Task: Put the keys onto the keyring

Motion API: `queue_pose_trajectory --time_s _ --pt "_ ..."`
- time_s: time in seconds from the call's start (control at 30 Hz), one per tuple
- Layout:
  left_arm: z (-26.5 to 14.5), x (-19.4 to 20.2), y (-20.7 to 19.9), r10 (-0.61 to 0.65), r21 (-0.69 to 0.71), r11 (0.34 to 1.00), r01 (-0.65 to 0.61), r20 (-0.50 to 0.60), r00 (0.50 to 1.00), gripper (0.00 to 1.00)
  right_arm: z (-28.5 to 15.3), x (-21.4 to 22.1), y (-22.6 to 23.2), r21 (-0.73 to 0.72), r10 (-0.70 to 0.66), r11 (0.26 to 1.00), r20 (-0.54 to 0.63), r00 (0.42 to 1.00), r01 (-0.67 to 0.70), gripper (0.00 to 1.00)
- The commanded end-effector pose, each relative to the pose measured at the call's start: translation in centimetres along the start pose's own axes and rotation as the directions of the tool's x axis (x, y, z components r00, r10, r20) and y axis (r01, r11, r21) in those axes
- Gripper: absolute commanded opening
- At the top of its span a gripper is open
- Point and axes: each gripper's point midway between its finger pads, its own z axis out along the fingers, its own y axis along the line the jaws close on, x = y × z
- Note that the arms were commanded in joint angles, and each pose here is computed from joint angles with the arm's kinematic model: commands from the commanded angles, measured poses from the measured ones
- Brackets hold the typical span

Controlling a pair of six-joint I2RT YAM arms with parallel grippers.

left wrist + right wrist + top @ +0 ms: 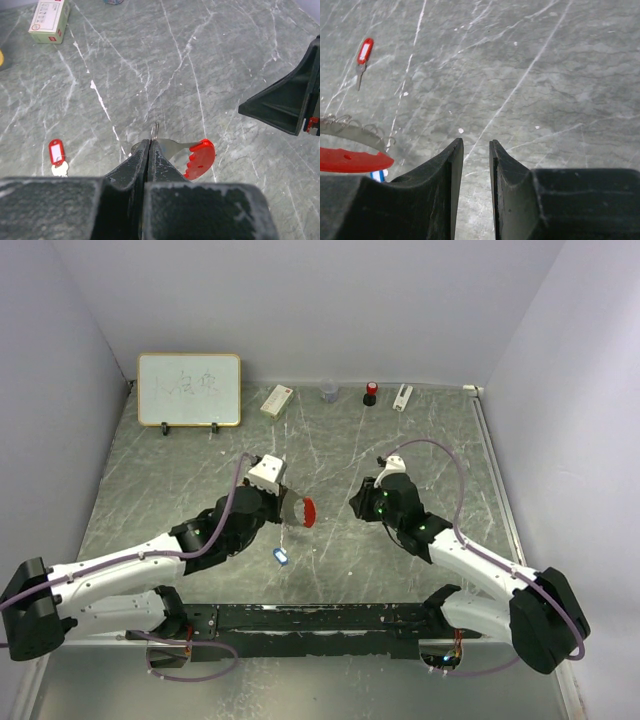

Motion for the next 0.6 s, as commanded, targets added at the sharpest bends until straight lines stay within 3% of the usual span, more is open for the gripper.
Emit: queue_pose_trajectory --time_s 0.0,0.33,0.57 --pt "-1.3 -2.7 1.4 -0.048 -0.061 0.997 0.051 0.047 0.998 0.07 0.1 -1.1 3.1 -0.141 -0.081 0.987 0.021 0.996 0.083 0.28" --pt "-4.1 -3.9 5.0 -0.065 -0.175 0.982 0.075 0.066 0.996 0.07 0.9 3.3 10.2 -0.274 -0.262 0.932 -0.064 0.963 0.235 0.27" --pt "-4.9 -3.5 5.9 -0.082 -0.193 0.977 0.092 0.062 0.995 0.07 2.0 7.8 12.6 -0.261 -0.197 0.955 -0.207 0.958 0.14 0.22"
